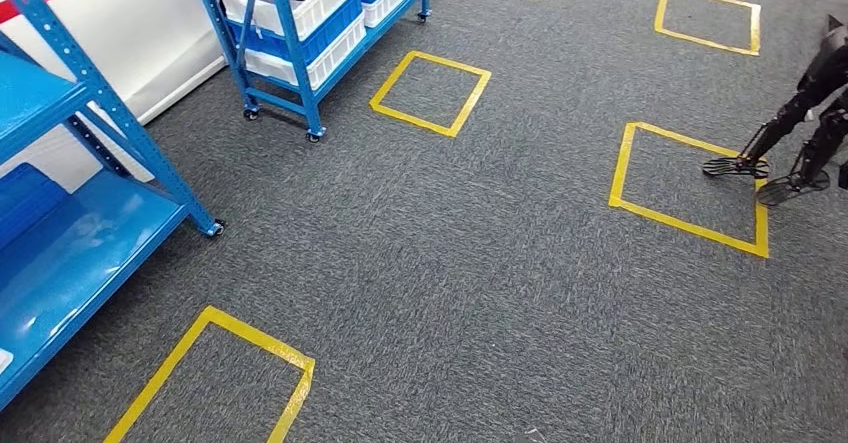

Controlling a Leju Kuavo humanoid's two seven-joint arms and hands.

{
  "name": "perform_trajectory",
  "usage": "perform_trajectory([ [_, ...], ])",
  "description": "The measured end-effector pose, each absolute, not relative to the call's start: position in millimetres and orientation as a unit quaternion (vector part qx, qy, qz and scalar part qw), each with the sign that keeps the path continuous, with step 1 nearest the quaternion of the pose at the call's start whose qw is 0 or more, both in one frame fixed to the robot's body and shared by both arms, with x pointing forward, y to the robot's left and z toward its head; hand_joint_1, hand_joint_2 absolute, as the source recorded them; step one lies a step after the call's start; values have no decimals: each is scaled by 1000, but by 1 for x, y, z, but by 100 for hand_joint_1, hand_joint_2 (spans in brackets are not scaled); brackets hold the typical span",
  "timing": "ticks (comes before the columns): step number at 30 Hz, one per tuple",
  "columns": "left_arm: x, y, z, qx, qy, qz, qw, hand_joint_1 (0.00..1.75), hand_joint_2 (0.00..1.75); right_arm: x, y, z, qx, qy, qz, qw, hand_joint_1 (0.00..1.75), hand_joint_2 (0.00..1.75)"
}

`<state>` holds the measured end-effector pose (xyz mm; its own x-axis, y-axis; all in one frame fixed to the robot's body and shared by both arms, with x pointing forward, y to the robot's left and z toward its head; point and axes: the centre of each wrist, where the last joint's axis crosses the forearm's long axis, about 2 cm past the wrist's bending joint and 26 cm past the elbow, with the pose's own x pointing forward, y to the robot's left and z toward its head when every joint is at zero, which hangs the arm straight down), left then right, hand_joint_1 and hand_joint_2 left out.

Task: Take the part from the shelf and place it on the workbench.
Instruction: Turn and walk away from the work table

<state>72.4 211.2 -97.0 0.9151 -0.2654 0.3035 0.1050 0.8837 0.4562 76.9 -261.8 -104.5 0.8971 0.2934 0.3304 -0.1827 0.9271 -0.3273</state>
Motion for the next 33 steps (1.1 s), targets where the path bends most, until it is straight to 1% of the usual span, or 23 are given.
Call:
perform_trajectory([
  [33, 73, 212, -97, 221, -182, -93, 954, 0, 0, 73, -261, -105, -150, -188, 132, 962, 0, 0],
])
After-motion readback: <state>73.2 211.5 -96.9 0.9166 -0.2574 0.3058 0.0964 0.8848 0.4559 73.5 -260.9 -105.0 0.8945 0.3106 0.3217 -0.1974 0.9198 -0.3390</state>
